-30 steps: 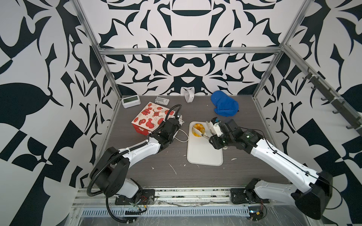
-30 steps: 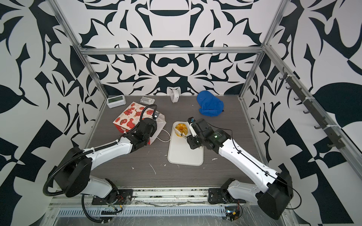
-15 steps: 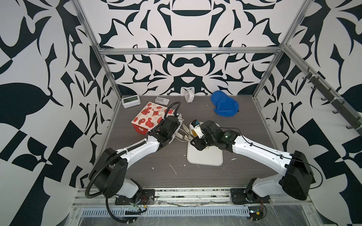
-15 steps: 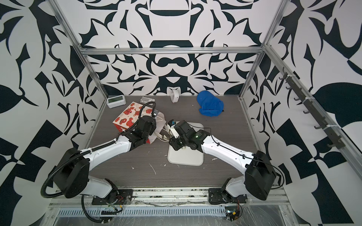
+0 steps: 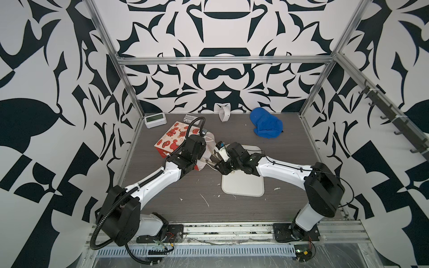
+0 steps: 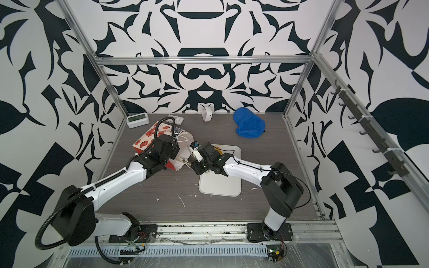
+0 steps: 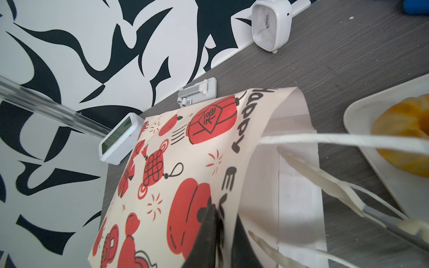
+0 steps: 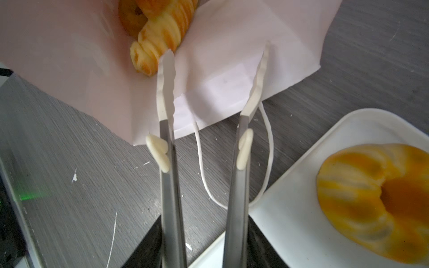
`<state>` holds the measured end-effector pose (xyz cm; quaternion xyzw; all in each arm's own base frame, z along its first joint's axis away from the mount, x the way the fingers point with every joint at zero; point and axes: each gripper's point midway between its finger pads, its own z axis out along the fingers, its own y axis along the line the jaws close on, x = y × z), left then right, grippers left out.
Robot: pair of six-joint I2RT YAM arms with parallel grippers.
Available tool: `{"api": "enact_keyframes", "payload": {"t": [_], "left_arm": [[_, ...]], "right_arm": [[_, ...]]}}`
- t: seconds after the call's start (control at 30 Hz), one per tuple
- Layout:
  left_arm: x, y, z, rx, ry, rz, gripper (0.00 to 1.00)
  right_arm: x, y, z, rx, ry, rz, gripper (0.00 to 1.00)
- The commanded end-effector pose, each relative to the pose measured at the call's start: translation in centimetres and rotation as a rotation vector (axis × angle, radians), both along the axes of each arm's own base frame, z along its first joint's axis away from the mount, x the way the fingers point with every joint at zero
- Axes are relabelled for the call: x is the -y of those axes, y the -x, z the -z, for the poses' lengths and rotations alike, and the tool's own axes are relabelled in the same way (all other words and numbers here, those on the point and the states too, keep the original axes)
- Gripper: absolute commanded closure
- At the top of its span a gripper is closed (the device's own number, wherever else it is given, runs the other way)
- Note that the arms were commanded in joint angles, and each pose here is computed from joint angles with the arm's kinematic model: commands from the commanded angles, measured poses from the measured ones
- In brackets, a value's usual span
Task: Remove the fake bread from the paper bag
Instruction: 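Carry the open tongs with the right gripper into the bag opening, then push the tongs deeper into the bag and pinch the long twisted bread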
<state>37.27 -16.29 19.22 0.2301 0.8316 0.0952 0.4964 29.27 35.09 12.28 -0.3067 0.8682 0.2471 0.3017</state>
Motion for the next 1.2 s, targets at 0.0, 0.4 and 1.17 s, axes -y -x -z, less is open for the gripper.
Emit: {"api": "enact_keyframes", "payload": {"t": [0.0, 0.4, 1.17], "left_arm": [[0.1, 0.6, 0.0, -0.012, 0.068, 0.023, 0.87], [-1.0, 2.4, -0.4, -0.004, 0.114, 0.036, 0.87], [-1.1, 2.7, -0.4, -0.073, 0.174, 0.019, 0.87]], "right_arm": [[-2.8, -1.9, -5.3, 0.126, -0.137, -0.032, 0.48], [-5.2, -1.6, -4.2, 0.043, -0.252, -0.068, 0.48], [-7.2, 0.1, 1.1, 0.128, -0.285, -0.023, 0.46]]}}
